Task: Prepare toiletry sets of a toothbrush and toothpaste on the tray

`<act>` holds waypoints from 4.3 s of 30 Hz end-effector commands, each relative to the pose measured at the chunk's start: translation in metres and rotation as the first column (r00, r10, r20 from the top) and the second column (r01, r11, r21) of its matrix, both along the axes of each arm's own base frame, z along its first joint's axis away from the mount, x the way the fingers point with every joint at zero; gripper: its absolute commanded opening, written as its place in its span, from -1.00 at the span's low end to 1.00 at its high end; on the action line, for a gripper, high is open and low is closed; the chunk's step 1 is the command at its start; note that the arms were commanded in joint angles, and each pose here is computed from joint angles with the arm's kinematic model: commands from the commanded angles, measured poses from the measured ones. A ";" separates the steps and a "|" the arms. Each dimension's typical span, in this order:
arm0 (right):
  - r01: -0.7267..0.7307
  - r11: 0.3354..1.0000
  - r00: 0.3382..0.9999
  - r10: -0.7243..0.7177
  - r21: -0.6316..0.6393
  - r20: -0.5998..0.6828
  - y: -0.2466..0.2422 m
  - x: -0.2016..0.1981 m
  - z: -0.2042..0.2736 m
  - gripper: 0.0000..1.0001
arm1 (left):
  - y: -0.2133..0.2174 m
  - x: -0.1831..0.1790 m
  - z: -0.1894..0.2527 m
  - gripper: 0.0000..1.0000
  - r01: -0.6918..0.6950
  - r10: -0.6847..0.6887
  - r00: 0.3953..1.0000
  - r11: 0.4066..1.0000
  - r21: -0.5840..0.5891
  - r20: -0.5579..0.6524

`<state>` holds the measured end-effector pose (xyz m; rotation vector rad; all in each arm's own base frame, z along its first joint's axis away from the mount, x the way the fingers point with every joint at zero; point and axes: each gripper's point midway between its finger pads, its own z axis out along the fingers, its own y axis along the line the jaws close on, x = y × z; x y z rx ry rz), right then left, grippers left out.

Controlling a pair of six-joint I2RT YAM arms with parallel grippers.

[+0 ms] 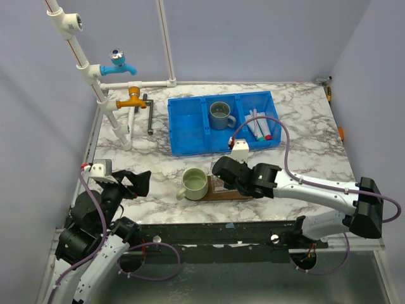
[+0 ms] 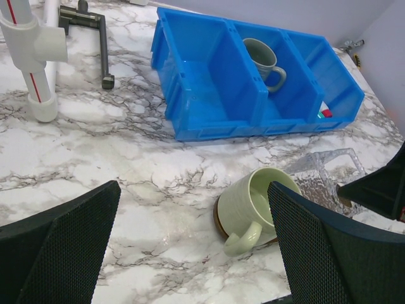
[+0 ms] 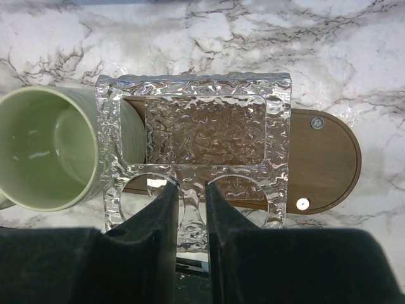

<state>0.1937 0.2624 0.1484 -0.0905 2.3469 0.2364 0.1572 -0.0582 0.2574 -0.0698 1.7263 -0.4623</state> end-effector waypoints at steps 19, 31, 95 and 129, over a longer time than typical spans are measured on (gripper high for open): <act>0.110 0.993 0.994 -0.109 -0.051 0.019 0.010 -0.004 -0.026 -0.99 | 0.000 -0.004 0.001 0.98 0.009 -0.009 1.000 1.000 -0.017 0.026; 0.087 0.995 0.996 -0.087 -0.043 -0.004 0.019 -0.008 -0.034 -0.99 | 0.000 -0.005 0.002 0.97 0.011 -0.011 0.999 1.000 -0.021 0.032; -0.095 0.986 0.982 0.115 -0.137 0.148 0.021 0.130 0.081 -0.01 | 0.002 -0.004 0.000 0.97 -0.003 0.003 1.000 1.000 -0.020 0.022; -0.360 0.902 0.925 0.379 -0.238 0.034 0.028 0.300 0.004 0.04 | -0.002 0.005 -0.009 0.97 -0.003 0.003 0.999 1.000 0.019 -0.034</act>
